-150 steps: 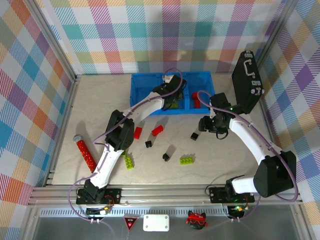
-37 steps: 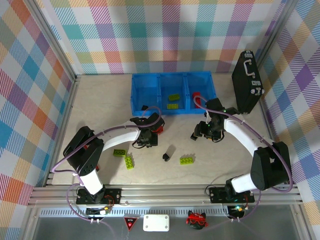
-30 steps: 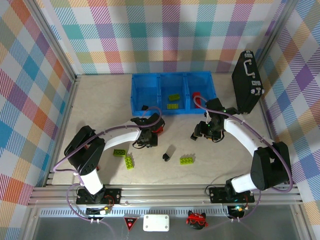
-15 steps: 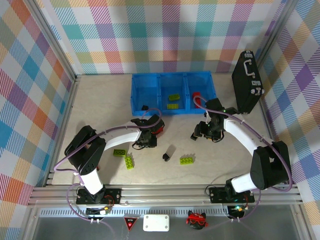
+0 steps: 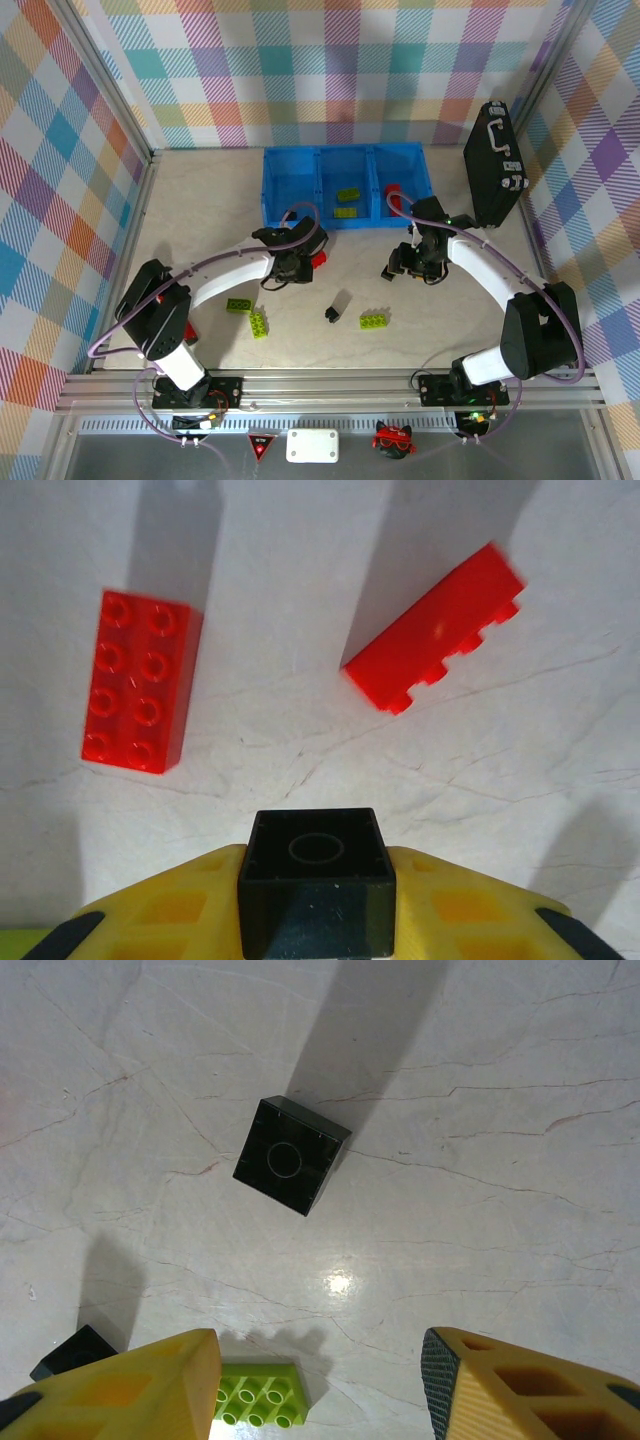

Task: Sort the legos into containers by color
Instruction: Pick up the lego from the center of the table, then place the lego in the container.

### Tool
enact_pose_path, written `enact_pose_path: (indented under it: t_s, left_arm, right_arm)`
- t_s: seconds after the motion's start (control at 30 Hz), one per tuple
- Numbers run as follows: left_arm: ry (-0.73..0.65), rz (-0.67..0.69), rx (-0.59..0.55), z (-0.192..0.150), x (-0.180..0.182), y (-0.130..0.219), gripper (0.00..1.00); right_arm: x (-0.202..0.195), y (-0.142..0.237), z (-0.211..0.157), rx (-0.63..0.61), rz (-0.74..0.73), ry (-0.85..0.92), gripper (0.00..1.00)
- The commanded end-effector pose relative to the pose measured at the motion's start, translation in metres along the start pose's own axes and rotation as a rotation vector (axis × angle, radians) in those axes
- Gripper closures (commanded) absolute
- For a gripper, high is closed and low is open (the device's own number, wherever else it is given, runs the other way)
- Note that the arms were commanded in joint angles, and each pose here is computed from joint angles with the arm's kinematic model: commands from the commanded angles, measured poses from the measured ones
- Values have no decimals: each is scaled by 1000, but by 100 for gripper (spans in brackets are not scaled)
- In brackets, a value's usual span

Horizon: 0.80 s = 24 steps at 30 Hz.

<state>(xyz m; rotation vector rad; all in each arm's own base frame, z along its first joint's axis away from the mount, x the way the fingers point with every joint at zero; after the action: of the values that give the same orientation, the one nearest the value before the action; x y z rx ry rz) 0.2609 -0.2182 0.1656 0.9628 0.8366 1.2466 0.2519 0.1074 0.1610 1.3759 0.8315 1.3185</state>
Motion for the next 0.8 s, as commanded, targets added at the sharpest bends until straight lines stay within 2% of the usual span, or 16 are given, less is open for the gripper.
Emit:
enact_pose_path:
  t_s: [0.0, 0.13, 0.37, 0.57, 0.77]
  left_arm:
    - [-24, 18, -57, 20, 14, 24, 67]
    - [-23, 18, -102, 44, 22, 34, 67]
    - [0, 1, -142, 92, 36, 32, 67]
    - [18, 9, -182, 129, 45, 15, 67]
    - [30, 14, -181, 162, 51, -15, 68]
  right_arm:
    - [2, 4, 2, -12, -8, 23, 43]
    - [0, 5, 0, -15, -13, 23, 43]
    - [-2, 12, -2, -28, -27, 26, 43]
    - [-3, 19, -4, -37, -34, 26, 43]
    - [-5, 22, -7, -43, -43, 23, 43]
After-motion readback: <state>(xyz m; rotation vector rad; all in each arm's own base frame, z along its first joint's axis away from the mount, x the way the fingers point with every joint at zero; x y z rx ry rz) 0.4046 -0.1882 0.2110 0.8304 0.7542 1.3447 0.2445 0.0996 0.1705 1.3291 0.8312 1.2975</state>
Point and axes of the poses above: each hand's point on the last joint's axis, 136 mm out from that joint toward the fingers, its own y axis back along the fingers, its own x axis along the line the jaws close on, z = x × y, the point moved 7 cm from there along y, back along the fingers, and after that the axes turned 5 degrees about -y, right-handed, at the moved point
